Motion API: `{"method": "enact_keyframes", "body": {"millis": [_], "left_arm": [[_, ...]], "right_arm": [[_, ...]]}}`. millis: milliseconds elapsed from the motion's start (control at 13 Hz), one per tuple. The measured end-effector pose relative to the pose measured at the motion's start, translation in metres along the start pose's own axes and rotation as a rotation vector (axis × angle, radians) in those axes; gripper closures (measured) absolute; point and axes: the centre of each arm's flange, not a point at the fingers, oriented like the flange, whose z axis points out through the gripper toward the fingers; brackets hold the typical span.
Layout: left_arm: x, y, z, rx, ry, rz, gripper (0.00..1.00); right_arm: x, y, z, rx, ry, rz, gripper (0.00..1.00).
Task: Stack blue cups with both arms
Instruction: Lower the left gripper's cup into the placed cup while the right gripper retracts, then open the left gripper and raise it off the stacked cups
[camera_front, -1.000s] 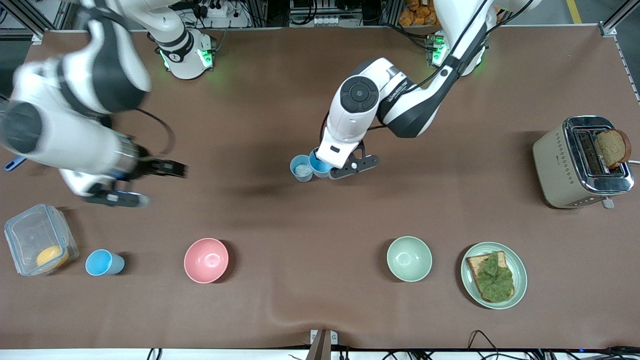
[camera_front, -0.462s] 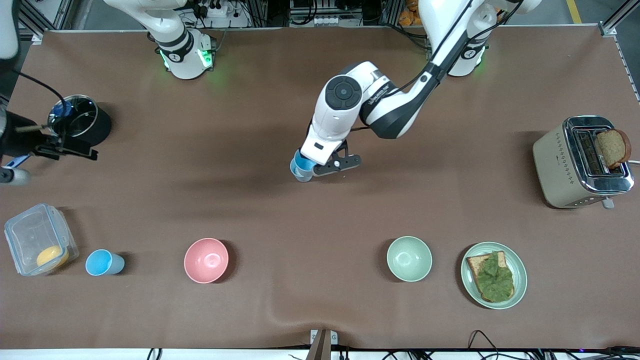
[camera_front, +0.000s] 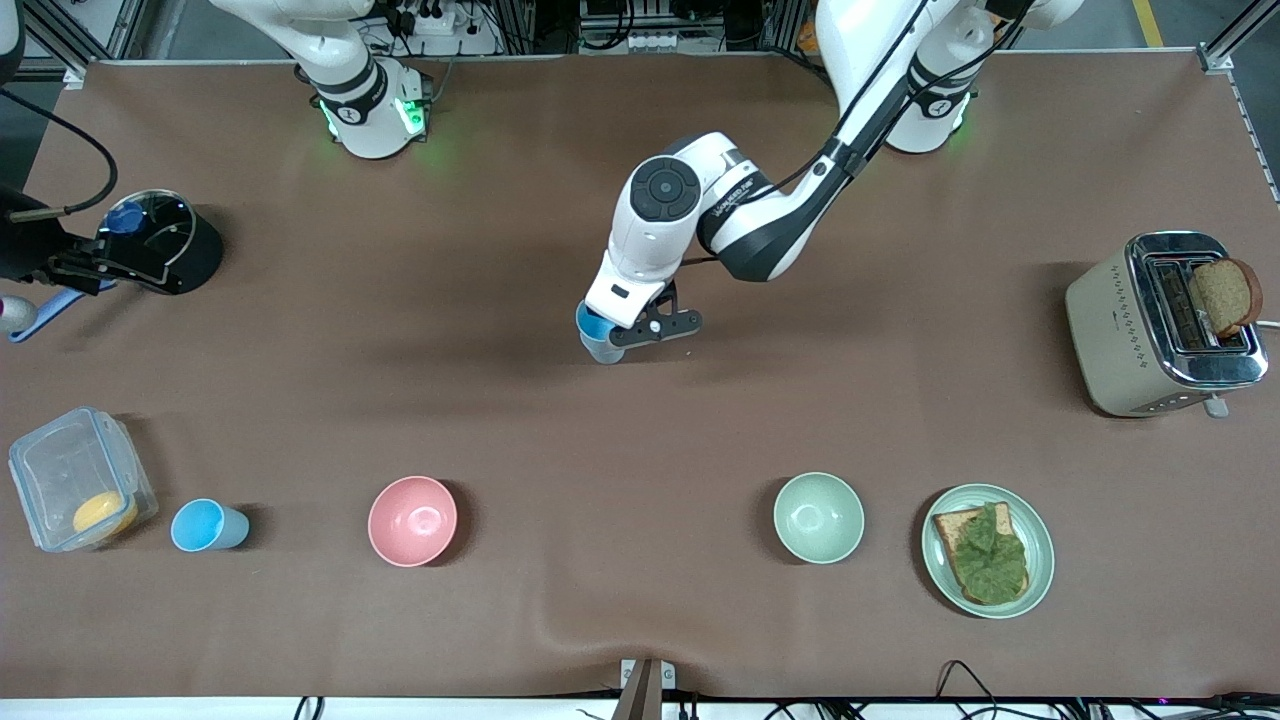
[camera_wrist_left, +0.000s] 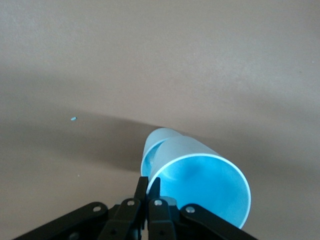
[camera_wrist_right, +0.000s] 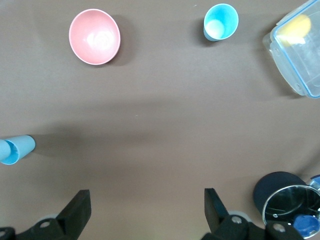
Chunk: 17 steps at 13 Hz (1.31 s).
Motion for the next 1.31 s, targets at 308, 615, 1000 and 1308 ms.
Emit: {"method": "enact_keyframes", "body": {"millis": [308,615,1000,1308], "left_arm": [[-0.006,0.001,0.014,0.021,-0.001,-0.002,0.97],[-0.008,0.000,0.023,0.032,-0.007,-0.018,0.93],[0.018,0.002,-0.013,-0.018,0.048,-0.042,0.36],[0.111,-0.077,-0.157,0.030,0.179,-0.111,0.00]], "right_arm": [[0.000,0.007,-0.001,-0.036,0.004,-0.005,0.00],[-0.004,0.020,-0.003,-0.039,-0.015,-0.081,0.00],[-0.005,0.021,-0.016,-0.042,0.009,-0.091,0.00],[0.002,0.019,-0.022,-0.047,0.073,-0.097,0.00]]}}
